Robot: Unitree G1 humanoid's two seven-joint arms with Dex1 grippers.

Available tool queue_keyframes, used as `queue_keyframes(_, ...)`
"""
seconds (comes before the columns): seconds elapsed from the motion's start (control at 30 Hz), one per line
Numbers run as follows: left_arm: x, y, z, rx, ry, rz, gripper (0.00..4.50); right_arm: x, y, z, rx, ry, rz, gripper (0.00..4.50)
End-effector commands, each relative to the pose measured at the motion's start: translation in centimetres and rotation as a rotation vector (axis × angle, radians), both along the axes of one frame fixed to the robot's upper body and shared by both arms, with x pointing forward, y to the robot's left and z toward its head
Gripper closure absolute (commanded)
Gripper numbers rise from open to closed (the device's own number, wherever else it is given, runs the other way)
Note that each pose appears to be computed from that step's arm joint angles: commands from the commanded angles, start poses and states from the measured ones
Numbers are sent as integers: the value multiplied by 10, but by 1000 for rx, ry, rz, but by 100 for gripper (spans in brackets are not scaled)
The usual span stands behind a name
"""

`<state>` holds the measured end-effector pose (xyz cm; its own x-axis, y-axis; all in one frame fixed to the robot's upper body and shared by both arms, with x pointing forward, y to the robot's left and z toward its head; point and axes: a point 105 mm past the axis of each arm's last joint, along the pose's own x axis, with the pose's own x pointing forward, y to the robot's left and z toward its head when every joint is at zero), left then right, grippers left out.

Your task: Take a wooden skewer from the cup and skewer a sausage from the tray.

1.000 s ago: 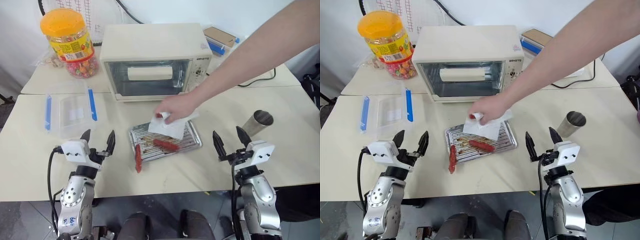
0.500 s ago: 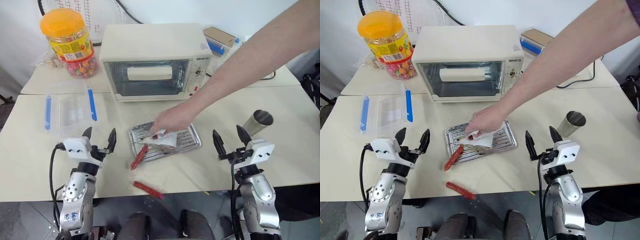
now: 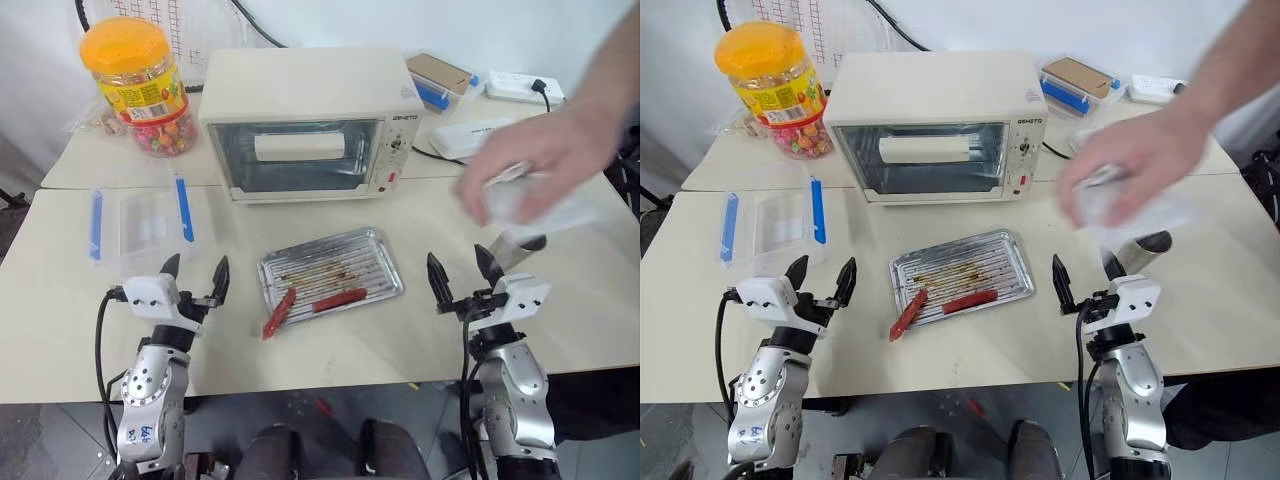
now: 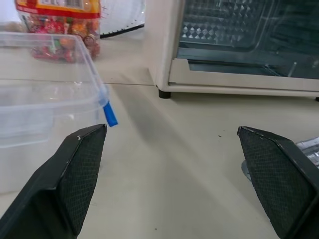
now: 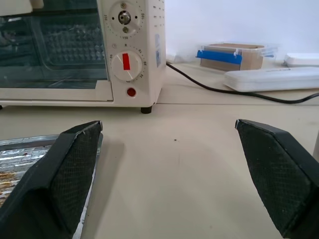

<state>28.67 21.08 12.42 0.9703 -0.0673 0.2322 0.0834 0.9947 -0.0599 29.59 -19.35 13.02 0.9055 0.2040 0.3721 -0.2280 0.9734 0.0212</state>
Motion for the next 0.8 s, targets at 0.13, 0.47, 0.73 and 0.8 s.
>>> queue_keyframes(0.13, -10, 2, 12, 7, -49, 21, 3, -2, -5, 12, 5, -52, -10, 0)
queue_keyframes(0.47, -7, 3, 11, 9, -46, 32, 3, 3, -4, 14, -2, -59, -4, 0)
queue_keyframes(0.73, -7, 1, 18, 14, -63, 29, 3, 2, -2, 14, -2, -55, 10, 0)
queue_keyframes(0.8, -13, 3, 16, 13, -51, 28, 3, 0, -4, 13, -1, -49, 9, 0)
